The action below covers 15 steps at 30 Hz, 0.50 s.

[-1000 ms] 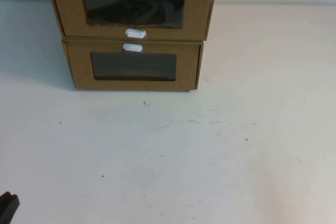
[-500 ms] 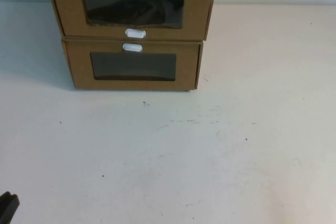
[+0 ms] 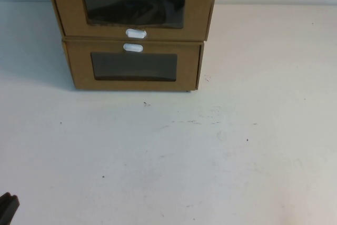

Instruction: Close the shoe box

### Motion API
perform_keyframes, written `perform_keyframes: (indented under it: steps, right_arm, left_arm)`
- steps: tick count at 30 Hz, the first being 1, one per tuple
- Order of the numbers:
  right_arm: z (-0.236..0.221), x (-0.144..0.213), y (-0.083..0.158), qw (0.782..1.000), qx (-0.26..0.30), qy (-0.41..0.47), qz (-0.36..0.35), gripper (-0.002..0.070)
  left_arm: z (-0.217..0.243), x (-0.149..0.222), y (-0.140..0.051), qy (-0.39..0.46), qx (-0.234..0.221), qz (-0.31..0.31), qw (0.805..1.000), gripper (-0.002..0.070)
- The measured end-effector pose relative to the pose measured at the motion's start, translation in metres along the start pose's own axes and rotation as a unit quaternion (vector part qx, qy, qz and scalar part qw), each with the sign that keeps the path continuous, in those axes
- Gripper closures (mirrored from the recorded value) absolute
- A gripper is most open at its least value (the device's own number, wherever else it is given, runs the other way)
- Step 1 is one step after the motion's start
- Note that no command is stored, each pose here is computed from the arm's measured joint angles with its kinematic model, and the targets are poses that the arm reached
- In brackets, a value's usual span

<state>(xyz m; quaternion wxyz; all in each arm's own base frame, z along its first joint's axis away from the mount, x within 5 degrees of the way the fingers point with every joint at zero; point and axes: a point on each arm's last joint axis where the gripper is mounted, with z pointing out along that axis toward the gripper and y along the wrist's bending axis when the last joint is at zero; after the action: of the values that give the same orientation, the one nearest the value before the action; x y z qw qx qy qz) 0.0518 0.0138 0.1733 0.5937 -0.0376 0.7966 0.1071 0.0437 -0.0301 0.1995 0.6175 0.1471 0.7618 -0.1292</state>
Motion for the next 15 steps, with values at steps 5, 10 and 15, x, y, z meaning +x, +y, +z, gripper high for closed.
perform_keyframes:
  steps: [5,10,15]
  right_arm:
    - [0.0000,0.0000,0.0000,1.000,0.000,0.000,0.001,0.0687]
    - [0.0000,0.0001,0.0000,1.000,0.000,0.001,0.001,0.0687]
    - [0.0000,0.0001,0.0000,1.000,0.000,0.001,0.002,0.0687]
  left_arm:
    - [0.0000,0.0000,0.0000,0.000,0.000,0.000,1.000,0.0677]
    - [0.0000,0.0000,0.0000,0.000,0.000,0.000,1.000,0.0677]
    - [0.0000,-0.0007,0.0024,-0.003,-0.013,0.027,1.000,0.0677]
